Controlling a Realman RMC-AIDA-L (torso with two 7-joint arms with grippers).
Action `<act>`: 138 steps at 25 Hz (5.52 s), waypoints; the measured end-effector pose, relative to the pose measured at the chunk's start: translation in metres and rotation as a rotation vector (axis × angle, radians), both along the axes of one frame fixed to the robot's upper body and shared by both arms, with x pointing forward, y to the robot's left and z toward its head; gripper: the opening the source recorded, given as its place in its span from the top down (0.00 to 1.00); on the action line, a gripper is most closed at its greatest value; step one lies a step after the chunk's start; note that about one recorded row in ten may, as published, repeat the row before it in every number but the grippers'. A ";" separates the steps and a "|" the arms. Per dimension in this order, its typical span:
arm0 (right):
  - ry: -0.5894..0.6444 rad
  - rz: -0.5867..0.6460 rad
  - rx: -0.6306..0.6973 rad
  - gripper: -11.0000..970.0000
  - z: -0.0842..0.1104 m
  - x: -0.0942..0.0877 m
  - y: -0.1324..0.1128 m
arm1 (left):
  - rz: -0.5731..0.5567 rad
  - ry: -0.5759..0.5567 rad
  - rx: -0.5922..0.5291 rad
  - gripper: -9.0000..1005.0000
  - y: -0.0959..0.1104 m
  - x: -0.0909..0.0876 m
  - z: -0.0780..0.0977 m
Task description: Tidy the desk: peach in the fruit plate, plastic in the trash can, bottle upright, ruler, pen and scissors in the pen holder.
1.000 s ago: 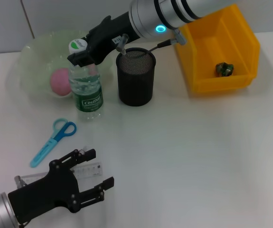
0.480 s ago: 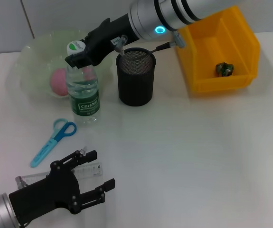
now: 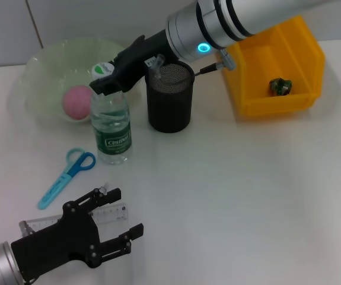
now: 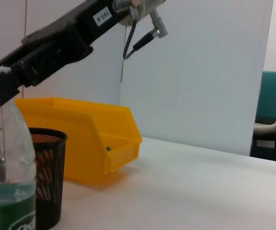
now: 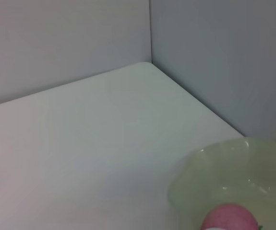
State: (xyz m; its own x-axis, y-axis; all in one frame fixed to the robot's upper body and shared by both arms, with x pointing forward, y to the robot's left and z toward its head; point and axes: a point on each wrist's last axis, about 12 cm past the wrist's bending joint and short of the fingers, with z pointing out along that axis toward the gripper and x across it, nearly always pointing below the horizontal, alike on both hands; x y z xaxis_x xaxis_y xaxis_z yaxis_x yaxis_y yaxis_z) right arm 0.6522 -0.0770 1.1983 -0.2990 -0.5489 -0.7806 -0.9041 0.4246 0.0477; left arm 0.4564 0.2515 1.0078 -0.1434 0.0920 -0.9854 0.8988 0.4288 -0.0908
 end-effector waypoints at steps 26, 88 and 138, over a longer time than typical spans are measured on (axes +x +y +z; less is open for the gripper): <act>-0.067 0.007 0.068 0.26 0.014 -0.013 -0.010 | -0.014 -0.011 -0.001 0.19 -0.003 0.005 0.003; -0.279 -0.007 0.556 0.14 -0.132 -0.208 -0.236 | 0.233 0.108 0.001 0.19 0.073 0.081 0.082; -0.269 -0.055 0.545 0.14 -0.152 -0.228 -0.241 | 0.448 0.444 0.867 0.20 -0.058 0.088 0.156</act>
